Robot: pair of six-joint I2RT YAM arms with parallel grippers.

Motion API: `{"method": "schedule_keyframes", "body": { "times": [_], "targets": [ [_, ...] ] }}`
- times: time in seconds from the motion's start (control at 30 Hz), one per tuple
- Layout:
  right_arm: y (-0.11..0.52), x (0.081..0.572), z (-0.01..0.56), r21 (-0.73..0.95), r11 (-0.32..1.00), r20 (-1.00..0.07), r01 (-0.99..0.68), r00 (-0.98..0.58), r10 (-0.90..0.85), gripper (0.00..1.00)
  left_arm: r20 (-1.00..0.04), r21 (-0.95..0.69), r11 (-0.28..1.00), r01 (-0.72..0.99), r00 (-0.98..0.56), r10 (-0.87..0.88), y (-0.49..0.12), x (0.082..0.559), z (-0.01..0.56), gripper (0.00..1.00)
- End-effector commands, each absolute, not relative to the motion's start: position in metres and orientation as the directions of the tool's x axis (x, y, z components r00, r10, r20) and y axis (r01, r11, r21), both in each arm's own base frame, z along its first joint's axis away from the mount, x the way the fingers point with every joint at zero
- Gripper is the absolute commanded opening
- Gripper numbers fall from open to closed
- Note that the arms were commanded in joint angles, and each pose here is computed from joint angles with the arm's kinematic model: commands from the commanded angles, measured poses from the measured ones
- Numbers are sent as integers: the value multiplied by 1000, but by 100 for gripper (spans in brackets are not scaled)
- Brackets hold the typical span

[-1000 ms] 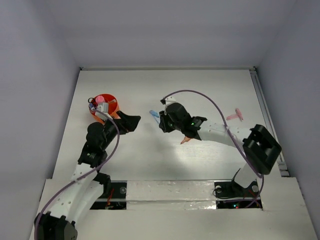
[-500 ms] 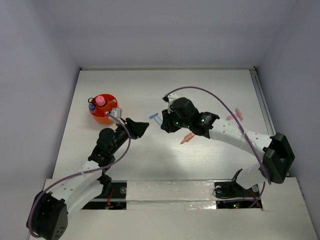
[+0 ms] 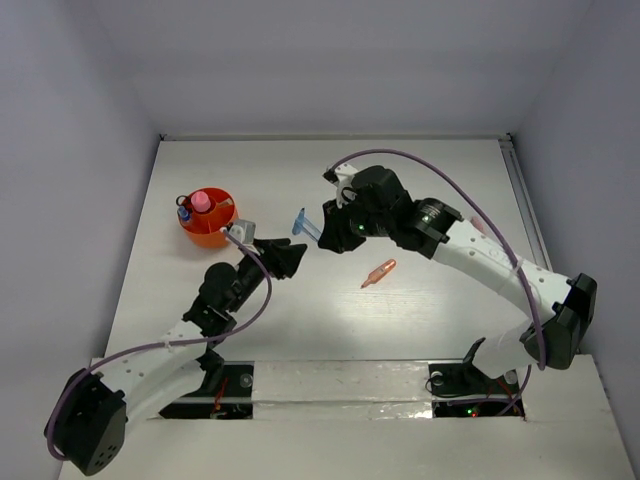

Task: Sort the stationery into containers
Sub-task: Close the pen cap on the pen.

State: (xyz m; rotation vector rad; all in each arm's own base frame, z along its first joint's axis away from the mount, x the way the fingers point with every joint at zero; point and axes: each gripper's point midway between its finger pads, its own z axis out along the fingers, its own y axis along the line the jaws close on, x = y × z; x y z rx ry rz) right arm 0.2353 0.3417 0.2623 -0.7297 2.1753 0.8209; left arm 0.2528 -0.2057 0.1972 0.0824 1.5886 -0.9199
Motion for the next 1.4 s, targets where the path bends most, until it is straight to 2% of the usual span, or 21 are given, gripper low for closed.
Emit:
{"method": "schedule_keyframes", "body": {
  "times": [0.0,0.37,0.43,0.53,0.63,0.7,0.93,1.0,1.2,1.37],
  "targets": [
    [339,218,283,377,586,-743,-718,-612,-272,4,-878,-438,687,580,-110,-467,-202,255,237,52],
    [336,204,289,407,552,-723,-728,-626,-293,4,-897,-381,704,599,-55,-438,-207,249,250,51],
    [337,204,288,410,551,-719,-727,-629,-295,4,-900,-375,696,612,-60,-432,-211,247,250,48],
    [338,203,288,416,543,-720,-729,-629,-294,4,-900,-371,690,622,-58,-431,-213,245,252,35],
    [339,203,288,419,542,-717,-729,-631,-295,4,-901,-368,684,630,-59,-429,-216,243,252,32],
    [338,207,287,419,551,-716,-722,-636,-288,4,-901,-366,677,638,-60,-430,-218,240,254,23],
    [340,206,286,426,543,-708,-723,-641,-298,4,-898,-364,666,651,-56,-437,-220,235,259,15],
    [338,209,286,426,550,-708,-718,-643,-292,4,-896,-363,663,655,-50,-442,-220,232,263,9],
    [339,210,285,424,552,-705,-718,-644,-295,3,-890,-365,656,661,-39,-455,-219,229,271,0],
    [331,221,291,389,593,-726,-705,-631,-273,3,-892,-371,660,653,-52,-449,-218,227,270,0]
  ]
}}
